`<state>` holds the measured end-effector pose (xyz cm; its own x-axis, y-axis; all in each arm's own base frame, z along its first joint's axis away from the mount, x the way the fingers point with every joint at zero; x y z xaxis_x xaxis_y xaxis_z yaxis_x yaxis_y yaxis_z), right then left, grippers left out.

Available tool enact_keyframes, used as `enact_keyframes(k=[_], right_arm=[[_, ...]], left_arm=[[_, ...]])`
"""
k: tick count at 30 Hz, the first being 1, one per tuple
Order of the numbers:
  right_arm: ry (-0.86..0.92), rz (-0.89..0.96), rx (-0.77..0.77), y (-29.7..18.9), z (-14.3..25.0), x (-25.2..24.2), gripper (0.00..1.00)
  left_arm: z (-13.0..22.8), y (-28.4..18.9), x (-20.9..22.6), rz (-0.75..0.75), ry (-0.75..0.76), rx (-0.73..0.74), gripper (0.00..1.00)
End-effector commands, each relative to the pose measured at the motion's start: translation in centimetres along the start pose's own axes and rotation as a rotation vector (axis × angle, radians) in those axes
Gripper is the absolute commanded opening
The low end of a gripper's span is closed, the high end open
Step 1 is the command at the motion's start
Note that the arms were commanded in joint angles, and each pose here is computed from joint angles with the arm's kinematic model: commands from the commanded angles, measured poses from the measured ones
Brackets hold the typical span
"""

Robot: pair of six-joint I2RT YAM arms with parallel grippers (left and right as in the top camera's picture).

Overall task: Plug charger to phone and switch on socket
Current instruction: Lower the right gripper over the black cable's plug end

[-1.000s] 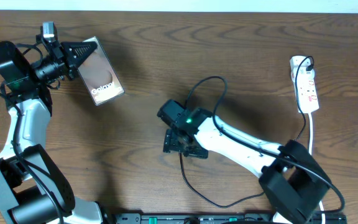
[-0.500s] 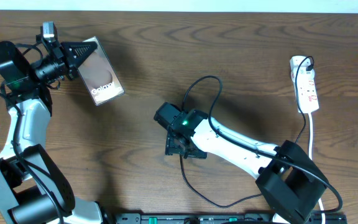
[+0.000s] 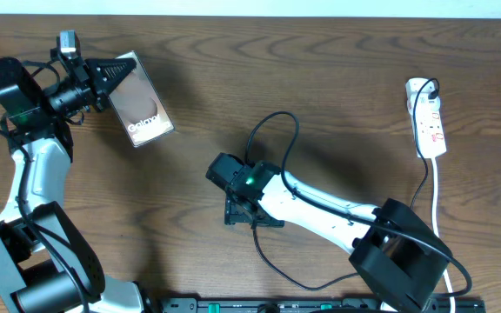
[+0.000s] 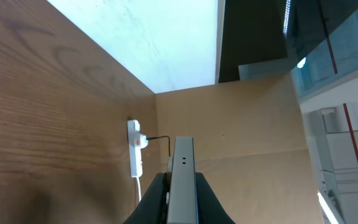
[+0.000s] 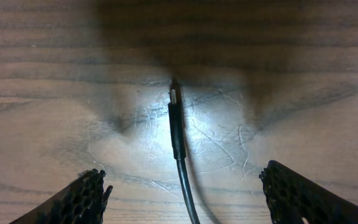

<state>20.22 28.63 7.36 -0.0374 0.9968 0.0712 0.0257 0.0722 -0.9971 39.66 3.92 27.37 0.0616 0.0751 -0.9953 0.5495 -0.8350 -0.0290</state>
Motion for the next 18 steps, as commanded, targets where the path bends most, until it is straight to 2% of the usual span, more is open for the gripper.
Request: enact_keyframes(k=[1,8,18], right_arm=[[-0.026,0.01,-0.018,0.4,0.1,0.9,0.8],[-0.034,0.036,-0.045,0.0,-0.2,1.0,0.82],[-0.043,0.084,0.003,1.4,-0.9,1.4,0.83]], left_arm=[[0.1,-0.1,-1.4,0.01,0.053,0.008,0.07],[0.1,-0.1,-1.3,0.009,0.053,0.002,0.07],[0.1,-0.1,-1.4,0.009,0.053,0.002,0.07]])
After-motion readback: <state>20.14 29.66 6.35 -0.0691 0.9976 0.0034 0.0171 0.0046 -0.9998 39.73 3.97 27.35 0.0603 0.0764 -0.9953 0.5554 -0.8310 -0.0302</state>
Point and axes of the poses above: each gripper's point midway between its finger pads, its own y axis out along the fingers, its own x axis along the line the jaws close on, z = x × y, the point moved 5 cm from there along -y, back along the fingers, and after that the axes turned 6 degrees about -y, right-handed, at the moved point
